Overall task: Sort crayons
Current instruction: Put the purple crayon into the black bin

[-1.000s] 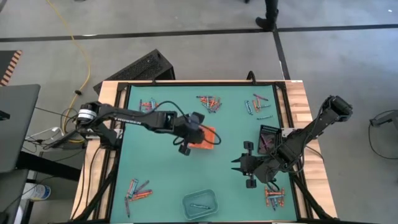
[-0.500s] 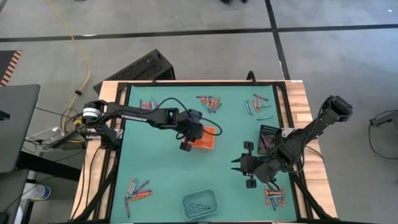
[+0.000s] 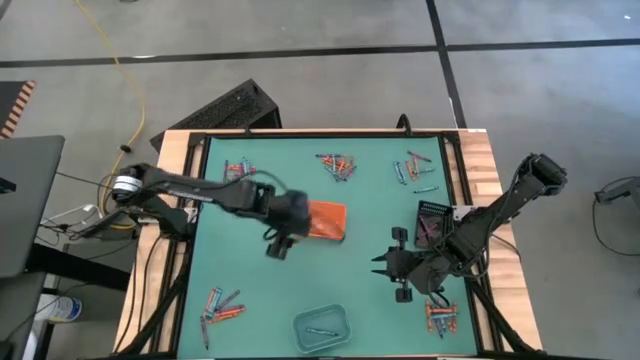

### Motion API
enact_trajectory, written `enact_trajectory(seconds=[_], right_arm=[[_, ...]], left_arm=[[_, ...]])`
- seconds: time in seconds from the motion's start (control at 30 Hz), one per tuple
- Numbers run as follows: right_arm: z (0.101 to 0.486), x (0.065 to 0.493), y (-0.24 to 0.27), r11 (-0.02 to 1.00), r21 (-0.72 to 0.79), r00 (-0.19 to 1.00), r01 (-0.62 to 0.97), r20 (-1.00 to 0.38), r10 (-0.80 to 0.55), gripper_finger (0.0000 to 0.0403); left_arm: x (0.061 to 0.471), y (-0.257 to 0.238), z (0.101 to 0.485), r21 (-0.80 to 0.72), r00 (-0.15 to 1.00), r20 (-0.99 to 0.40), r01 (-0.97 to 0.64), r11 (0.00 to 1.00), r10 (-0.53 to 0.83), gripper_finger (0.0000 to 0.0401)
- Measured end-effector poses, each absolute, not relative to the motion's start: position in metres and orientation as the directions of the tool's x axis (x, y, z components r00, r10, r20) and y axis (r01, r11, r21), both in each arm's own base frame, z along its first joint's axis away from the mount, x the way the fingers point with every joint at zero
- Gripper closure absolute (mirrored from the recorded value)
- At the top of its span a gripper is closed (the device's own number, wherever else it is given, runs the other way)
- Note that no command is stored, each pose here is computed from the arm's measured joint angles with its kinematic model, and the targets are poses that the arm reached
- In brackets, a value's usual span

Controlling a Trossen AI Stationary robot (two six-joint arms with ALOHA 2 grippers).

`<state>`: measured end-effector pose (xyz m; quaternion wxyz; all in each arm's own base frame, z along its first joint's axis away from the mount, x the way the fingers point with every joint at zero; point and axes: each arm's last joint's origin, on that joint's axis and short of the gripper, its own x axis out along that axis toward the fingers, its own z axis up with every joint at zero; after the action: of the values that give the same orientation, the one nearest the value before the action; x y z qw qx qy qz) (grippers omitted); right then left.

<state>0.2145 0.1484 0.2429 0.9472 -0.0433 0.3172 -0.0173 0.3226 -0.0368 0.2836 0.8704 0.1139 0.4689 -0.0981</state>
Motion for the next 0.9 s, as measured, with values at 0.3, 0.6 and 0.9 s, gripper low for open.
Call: enact_trajectory(seconds=[0.3, 0.6, 0.9], right_arm=[[0.243, 0.214, 0.148, 0.996, -0.093, 0.798, 0.005, -0.6, -0.061, 0.0289], [0.243, 0.215, 0.148, 0.996, -0.094, 0.799, 0.008, -0.599, -0.062, 0.0289], [0.243, 0.215, 0.148, 0.996, -0.093, 0.8, 0.008, -0.597, -0.062, 0.0289]], left_arm=[[0.239, -0.147, 0.312, -0.033, 0.468, -0.87, 0.254, 0.967, -0.152, 0.0236], [0.177, -0.241, 0.284, -0.044, 0.447, -0.888, 0.148, 0.988, -0.107, 0.0253], [0.16, -0.286, 0.214, 0.014, 0.145, -0.989, 0.288, 0.958, -0.029, 0.0273]])
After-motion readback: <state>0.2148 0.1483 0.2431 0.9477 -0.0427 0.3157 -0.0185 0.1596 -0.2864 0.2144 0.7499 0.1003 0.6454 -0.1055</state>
